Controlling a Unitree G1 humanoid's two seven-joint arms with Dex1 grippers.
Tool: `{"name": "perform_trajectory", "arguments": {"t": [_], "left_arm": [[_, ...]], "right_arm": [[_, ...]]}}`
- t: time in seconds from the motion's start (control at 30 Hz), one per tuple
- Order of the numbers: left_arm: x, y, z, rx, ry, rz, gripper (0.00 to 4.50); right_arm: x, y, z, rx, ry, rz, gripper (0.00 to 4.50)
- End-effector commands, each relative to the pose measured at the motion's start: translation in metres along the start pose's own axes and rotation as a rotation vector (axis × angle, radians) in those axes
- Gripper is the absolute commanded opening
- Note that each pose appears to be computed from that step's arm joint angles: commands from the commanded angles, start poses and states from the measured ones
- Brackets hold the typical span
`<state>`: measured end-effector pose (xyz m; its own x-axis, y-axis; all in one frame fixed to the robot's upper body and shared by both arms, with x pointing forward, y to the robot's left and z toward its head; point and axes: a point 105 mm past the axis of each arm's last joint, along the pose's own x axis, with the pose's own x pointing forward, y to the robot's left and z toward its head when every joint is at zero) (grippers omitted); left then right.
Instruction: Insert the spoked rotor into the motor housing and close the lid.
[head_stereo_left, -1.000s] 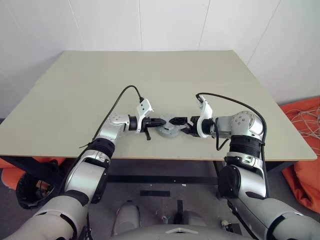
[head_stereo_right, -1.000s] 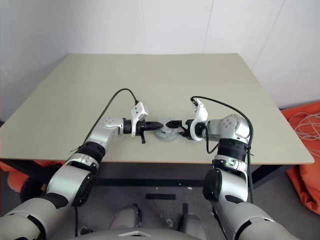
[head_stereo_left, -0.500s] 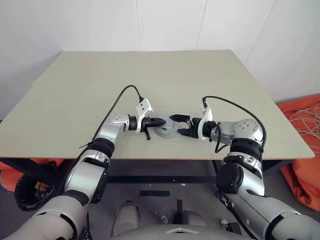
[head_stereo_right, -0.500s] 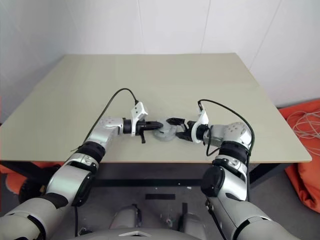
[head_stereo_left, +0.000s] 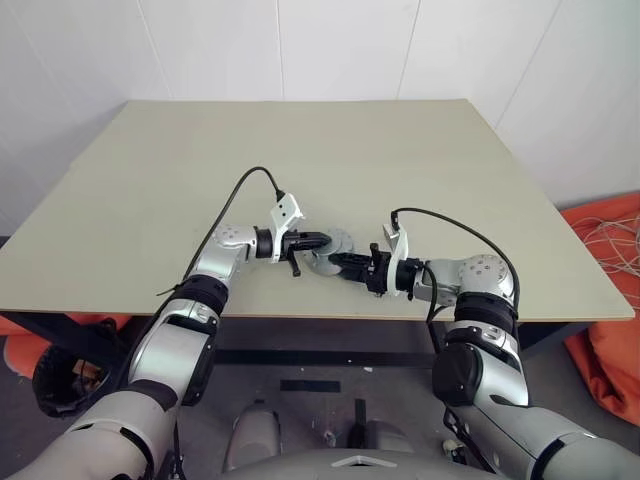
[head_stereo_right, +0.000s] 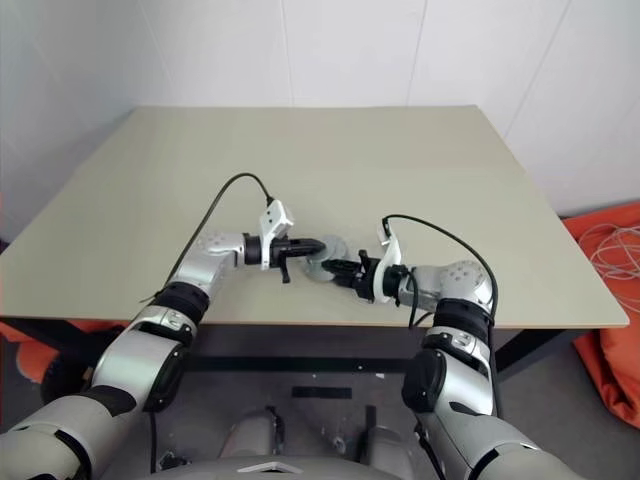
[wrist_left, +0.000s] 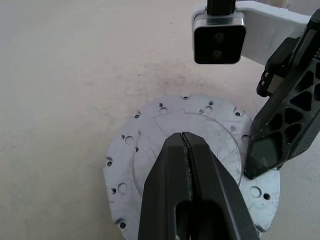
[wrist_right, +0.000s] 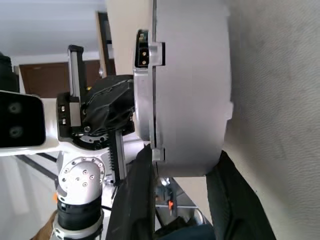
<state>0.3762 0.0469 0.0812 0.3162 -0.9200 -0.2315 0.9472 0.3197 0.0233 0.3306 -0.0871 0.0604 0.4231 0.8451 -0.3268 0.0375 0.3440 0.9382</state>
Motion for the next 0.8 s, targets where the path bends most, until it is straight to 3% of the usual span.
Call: {"name": "perform_trajectory", "arguments": {"t": [0.03,0.53,0.8], "left_arm": [[0.003,-0.006,-0.008,-0.003,0.038,-0.027,0.0],[0.002,-0.003,-0.002,-0.003,0.007,-0.011,0.0],[-0.023,0.003,0.054,-0.092,-0.299,0.124,0.0]], "right_arm": [[-0.003,0.027,0.011,-0.053,-0.037,0.093,1.17],[-0.004,0.027,0.012,-0.035,-0.065,0.092,1.17],[-0.008,0.026,0.017,-0.023,-0.101,0.089,1.17]]}}
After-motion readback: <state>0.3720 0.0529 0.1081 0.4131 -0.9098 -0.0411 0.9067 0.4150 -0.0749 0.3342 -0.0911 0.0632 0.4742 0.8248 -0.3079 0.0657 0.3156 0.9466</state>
